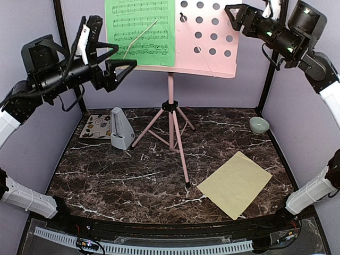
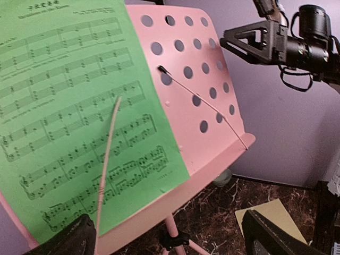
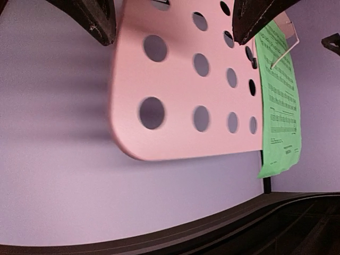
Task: Set up the instrument practice props
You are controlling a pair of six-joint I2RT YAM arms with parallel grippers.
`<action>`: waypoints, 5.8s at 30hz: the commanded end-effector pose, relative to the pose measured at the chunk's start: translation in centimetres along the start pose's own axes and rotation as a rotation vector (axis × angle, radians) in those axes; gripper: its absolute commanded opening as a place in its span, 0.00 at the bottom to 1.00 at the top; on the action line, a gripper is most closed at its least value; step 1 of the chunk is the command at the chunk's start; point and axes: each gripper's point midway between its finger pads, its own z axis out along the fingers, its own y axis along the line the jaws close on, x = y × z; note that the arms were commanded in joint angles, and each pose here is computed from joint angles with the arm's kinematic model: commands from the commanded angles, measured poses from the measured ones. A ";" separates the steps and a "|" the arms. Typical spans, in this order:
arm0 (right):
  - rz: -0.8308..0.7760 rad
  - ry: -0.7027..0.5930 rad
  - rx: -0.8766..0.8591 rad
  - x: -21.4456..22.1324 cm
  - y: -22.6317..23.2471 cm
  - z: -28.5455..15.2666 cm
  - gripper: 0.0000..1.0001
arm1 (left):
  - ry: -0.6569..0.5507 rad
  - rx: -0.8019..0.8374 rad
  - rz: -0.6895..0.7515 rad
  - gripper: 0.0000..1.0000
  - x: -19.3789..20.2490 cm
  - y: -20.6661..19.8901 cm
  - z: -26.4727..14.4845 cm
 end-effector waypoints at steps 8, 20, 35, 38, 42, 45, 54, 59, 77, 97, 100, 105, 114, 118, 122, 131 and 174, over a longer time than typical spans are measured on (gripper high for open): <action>0.288 0.179 0.222 6.2 -8.5 -3.2 0.81 | 0.122 0.126 0.100 0.99 5.0 -5.8 0.1; 0.343 0.276 0.238 9.6 -9.5 -4.1 0.84 | 0.265 0.178 0.078 0.98 9.9 -7.0 -1.9; 0.591 0.595 0.161 26.3 -9.8 -6.4 0.77 | 0.480 0.194 -0.180 0.81 25.8 -10.9 1.4; 0.617 0.688 0.107 31.4 -8.4 -7.5 0.74 | 0.521 0.166 -0.254 0.74 28.9 -10.6 2.6; 0.612 0.738 0.075 35.3 -7.2 -7.4 0.69 | 0.523 0.095 -0.328 0.66 31.3 -8.5 3.8; 0.617 0.774 0.056 38.1 -6.2 -7.0 0.66 | 0.535 0.043 -0.338 0.60 33.4 -7.2 4.9; 0.645 0.844 0.006 44.5 -4.0 -4.8 0.56 | 0.550 0.019 -0.343 0.51 39.1 -7.5 7.2; 0.650 0.874 -0.016 48.2 -3.3 -2.3 0.50 | 0.545 -0.018 -0.387 0.50 40.8 -6.9 8.3; 0.704 0.814 -0.004 53.7 -4.3 5.3 0.45 | 0.568 -0.061 -0.399 0.48 45.1 -3.5 12.6; 0.658 0.765 0.024 50.4 -8.1 5.6 0.50 | 0.472 -0.056 -0.361 0.66 42.0 -1.6 13.2; 0.655 0.787 0.040 48.6 -8.3 3.2 0.52 | 0.426 -0.040 -0.354 0.74 39.9 -1.8 11.7; 0.671 0.892 0.188 47.5 -10.8 -4.2 0.56 | 0.426 0.021 -0.262 0.81 37.3 -4.3 8.2; 0.855 1.056 0.507 48.3 -17.4 -18.4 0.60 | 0.515 0.368 -0.051 0.83 36.5 -16.7 3.3; 0.895 1.116 0.595 49.9 -18.8 -22.0 0.63 | 0.559 0.466 0.072 0.83 37.7 -21.5 2.7; 0.921 1.214 0.638 52.8 -18.6 -24.2 0.64 | 0.605 0.534 0.170 0.83 38.9 -24.8 3.0; 0.945 1.301 0.650 56.3 -16.8 -27.0 0.64 | 0.619 0.632 0.394 0.84 40.5 -30.8 4.6; 0.914 1.483 0.411 58.0 -5.6 -29.5 0.59 | 0.528 0.436 0.723 0.54 40.2 -34.3 12.4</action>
